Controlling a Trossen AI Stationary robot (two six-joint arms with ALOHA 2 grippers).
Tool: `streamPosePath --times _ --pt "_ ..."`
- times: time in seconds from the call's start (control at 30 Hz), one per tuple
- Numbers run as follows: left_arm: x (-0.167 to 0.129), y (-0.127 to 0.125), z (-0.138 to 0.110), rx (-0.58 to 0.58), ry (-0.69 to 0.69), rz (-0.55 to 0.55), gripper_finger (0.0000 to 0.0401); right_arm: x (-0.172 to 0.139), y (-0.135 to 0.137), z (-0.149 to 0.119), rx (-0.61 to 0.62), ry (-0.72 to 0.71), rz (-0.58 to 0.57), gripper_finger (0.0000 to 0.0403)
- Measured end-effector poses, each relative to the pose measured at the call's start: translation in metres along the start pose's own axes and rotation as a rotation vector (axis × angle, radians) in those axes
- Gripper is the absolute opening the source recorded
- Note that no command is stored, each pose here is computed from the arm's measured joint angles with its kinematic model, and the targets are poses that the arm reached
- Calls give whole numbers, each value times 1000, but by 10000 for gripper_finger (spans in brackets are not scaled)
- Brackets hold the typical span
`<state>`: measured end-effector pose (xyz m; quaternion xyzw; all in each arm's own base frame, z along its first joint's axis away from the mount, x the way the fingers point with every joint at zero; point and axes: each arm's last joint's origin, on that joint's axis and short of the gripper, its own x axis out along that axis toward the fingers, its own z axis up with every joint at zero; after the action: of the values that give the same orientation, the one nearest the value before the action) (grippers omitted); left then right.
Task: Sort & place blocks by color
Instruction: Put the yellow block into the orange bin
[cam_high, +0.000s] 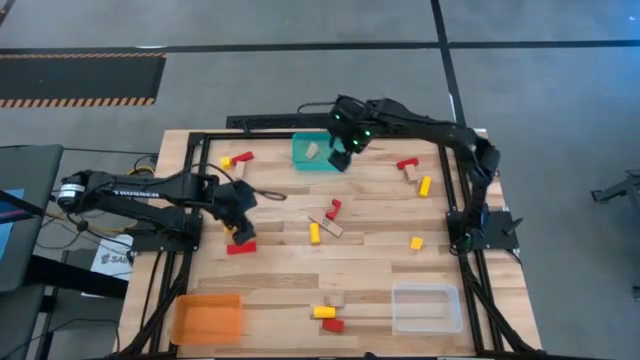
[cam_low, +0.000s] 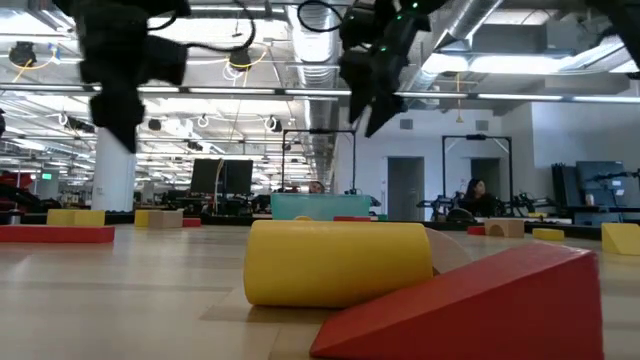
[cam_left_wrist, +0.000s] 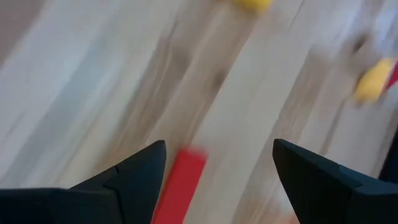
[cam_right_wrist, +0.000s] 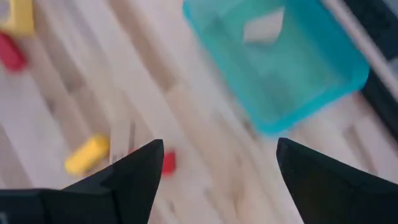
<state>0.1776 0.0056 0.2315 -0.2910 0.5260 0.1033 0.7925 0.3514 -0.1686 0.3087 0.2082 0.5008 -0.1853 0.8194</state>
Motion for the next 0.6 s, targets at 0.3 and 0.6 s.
streamPosePath --times 0.3,0.6 --pt "0 2 -14 424 95 140 283 -11 18 -54 29 89 8 321" --pt "-1 10 -11 899 124 320 283 -19 36 -95 88 67 19 320"
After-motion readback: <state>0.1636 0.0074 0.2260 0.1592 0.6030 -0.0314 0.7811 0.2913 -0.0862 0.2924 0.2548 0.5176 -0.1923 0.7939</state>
